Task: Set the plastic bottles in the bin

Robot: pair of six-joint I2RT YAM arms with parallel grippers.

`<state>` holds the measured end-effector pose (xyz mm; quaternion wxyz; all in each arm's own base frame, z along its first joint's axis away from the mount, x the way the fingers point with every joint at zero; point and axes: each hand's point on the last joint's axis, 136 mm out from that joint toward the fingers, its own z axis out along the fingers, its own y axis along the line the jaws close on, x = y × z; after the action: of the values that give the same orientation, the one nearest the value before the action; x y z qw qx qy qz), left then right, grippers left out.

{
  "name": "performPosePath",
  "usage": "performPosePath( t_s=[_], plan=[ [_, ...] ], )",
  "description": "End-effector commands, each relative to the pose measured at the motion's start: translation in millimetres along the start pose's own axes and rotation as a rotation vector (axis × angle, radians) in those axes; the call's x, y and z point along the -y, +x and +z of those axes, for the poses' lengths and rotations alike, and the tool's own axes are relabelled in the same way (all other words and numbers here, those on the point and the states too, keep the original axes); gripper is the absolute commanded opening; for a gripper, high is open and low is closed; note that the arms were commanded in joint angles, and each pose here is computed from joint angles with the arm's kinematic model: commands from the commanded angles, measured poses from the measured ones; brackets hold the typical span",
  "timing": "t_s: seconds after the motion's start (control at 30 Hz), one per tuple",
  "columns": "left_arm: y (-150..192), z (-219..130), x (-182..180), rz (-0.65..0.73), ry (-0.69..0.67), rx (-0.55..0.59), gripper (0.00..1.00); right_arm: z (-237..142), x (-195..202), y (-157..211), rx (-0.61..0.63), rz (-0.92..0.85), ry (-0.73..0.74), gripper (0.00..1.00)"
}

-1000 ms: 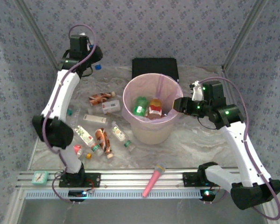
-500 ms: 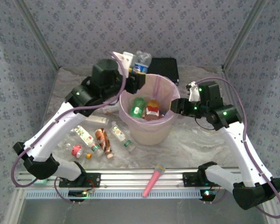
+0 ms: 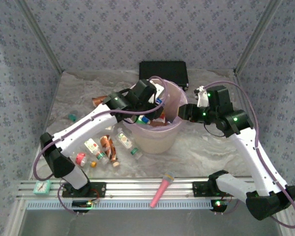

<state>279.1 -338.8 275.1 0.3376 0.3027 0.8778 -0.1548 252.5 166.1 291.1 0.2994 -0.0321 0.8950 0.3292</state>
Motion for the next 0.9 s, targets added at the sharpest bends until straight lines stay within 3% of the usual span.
performPosePath(
  t_s=[0.0,0.07,0.27,0.4,0.6,0.87],
  plan=[
    [21,17,4,0.045,0.013,-0.097,0.38,-1,-6,-9,0.030,-0.054,-0.007,0.45],
    [29,28,4,0.072,0.012,-0.137,0.46,0,-7,-9,0.026,-0.056,-0.011,0.45],
    [47,48,7,0.110,0.023,-0.234,0.54,4,1,-7,0.023,-0.061,0.019,0.45],
    [40,42,11,0.120,0.030,-0.231,0.77,6,1,-7,0.019,-0.064,0.019,0.45],
    [20,22,13,0.140,0.033,-0.182,0.98,5,0,-8,0.022,-0.062,0.017,0.45],
    [-35,-53,13,0.137,0.019,0.025,1.00,6,2,-10,0.042,-0.055,0.019,0.45]
  ],
)
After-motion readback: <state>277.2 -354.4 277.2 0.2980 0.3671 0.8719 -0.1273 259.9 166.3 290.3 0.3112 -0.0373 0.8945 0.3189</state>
